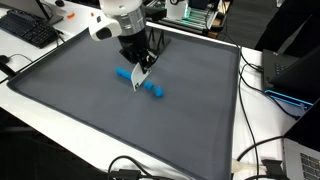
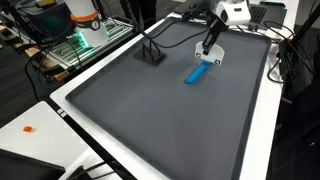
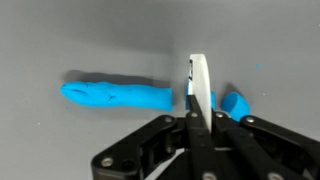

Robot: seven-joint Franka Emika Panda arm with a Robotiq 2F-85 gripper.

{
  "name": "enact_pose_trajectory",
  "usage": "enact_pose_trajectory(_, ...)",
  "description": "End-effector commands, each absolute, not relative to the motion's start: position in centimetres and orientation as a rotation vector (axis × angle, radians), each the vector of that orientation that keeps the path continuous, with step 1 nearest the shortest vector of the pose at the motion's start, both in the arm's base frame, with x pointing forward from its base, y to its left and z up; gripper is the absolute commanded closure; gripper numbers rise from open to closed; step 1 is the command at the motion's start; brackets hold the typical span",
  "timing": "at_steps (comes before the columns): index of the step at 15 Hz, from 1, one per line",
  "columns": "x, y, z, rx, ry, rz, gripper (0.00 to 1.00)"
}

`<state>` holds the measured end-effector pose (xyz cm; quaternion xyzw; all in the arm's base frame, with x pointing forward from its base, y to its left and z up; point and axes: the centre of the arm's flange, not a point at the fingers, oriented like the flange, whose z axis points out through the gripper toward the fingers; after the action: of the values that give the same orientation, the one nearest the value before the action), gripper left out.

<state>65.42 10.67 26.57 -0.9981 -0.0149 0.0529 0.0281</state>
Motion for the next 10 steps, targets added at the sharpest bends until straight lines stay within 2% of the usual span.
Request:
enact_pose_trajectory(1,64.5,9.7,28.5,-3.098,-0.055,0.147,0.99)
enact_pose_trajectory(10,64.9,7.1,28.3,-3.127,-0.042,0.133,0.99)
